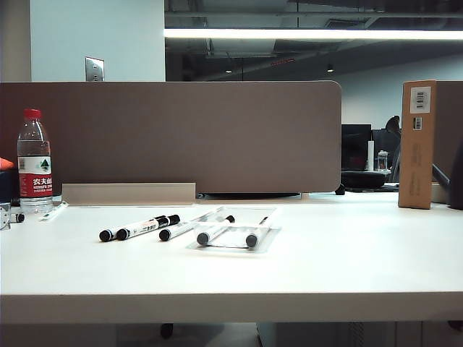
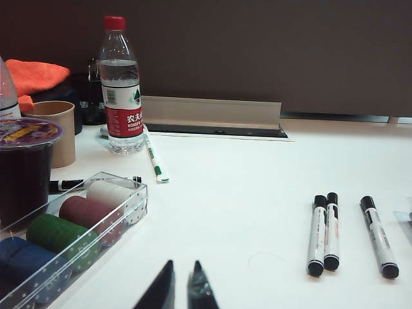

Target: Pick up the markers scattered on the table and put them into the packaging box, making sure the markers fit the shape of the box's grooves.

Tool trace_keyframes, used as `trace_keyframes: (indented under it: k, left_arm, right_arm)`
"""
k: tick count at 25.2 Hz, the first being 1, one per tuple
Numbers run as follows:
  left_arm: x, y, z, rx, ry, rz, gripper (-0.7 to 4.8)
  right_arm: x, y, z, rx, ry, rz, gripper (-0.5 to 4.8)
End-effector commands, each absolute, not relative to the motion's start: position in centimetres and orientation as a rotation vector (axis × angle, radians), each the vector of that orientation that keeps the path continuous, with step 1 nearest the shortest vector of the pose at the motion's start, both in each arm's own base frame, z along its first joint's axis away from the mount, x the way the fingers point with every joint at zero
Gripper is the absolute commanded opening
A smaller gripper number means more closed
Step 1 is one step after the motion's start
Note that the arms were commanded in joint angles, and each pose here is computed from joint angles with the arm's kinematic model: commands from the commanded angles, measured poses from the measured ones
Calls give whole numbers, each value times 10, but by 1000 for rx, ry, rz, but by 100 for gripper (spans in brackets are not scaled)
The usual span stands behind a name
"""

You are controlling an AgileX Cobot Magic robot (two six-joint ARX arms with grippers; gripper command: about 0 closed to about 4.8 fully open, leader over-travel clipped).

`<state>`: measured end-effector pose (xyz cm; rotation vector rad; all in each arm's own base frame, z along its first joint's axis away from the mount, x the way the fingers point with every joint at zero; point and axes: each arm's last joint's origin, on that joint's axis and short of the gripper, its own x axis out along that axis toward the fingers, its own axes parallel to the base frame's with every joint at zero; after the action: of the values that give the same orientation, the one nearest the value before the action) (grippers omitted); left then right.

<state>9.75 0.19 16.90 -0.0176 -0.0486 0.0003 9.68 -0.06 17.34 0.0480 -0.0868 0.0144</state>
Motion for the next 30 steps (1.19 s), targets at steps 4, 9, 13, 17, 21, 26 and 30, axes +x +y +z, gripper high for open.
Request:
trace_keyframes:
  k: [4,9,13,17,21,26,30]
  left_arm:
    - [97,2,172,-13,-67,-5,34]
    - [97,1,172,-37,-68,-21,34]
    - [97,0,175,-316,-86,-87,26]
    - [96,-2,180,-496,-107,-151,19]
    - [93,-4,192,-494,-139,-209,-6]
    - [90,-5,210,-473,-139,-222,-5]
    - [101,-8,229,-510,59,-295,-5]
  right_arm:
    - [97,3,174,138,-93,161,-6]
    - [94,5,185,275,-183,253,-6]
    - [86,4,217,856,-274,331,-6]
    - [85,9,265,641,-243,449,-6]
    - [109,13,304,456,-126,565,-6]
    - [167,27,336,336,63,687,-6]
    - [227,63,338,347,279,787,-6]
